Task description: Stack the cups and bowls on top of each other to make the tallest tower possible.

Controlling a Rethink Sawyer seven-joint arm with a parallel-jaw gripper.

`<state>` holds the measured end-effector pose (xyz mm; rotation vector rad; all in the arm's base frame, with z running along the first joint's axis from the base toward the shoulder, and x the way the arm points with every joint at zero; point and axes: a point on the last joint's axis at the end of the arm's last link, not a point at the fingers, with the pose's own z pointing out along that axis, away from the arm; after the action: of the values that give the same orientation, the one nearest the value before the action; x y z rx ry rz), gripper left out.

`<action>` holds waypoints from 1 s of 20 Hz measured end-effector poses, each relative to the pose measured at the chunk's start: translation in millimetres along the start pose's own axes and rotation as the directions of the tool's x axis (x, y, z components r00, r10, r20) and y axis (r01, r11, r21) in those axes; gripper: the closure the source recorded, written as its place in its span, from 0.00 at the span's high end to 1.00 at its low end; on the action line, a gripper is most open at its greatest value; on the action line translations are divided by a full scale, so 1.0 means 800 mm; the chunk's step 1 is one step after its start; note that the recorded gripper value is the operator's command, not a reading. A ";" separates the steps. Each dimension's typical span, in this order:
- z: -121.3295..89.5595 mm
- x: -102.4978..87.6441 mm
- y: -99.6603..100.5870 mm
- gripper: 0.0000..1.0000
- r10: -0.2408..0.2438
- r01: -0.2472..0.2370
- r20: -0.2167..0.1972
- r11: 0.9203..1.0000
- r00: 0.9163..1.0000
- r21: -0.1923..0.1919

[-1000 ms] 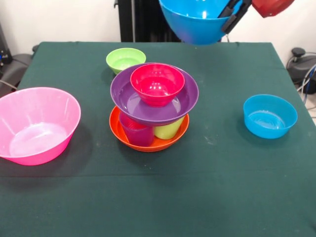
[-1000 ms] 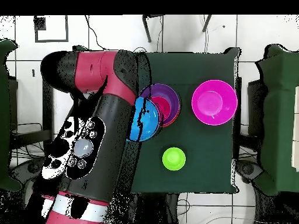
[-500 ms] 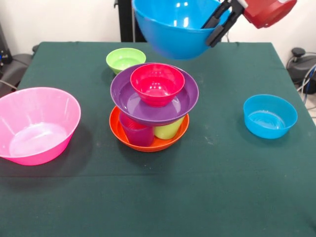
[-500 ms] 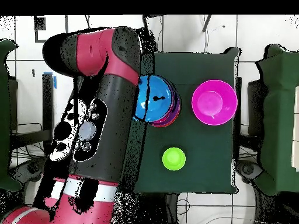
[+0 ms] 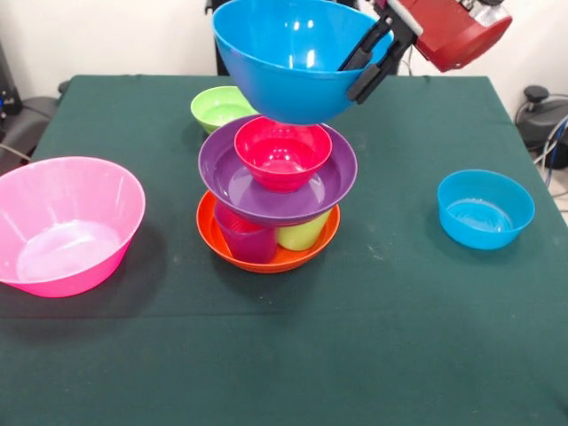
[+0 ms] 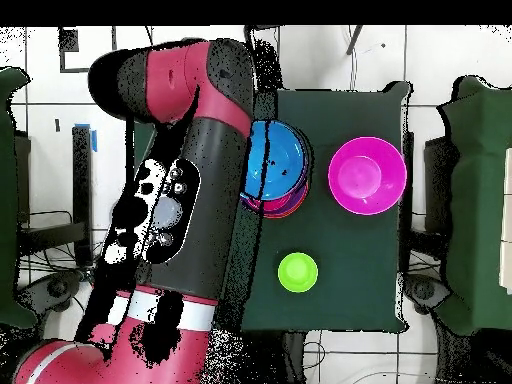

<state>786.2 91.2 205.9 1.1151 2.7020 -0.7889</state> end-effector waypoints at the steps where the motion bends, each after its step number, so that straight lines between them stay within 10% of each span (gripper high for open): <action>1: 0.001 0.001 0.000 0.00 -0.001 0.001 0.000 1.000 1.000 -0.002; 20: 0.038 0.030 -0.020 0.00 0.001 -0.006 -0.061 0.997 0.998 -0.080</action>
<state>755.5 81.4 179.3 1.1442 2.7531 -0.6494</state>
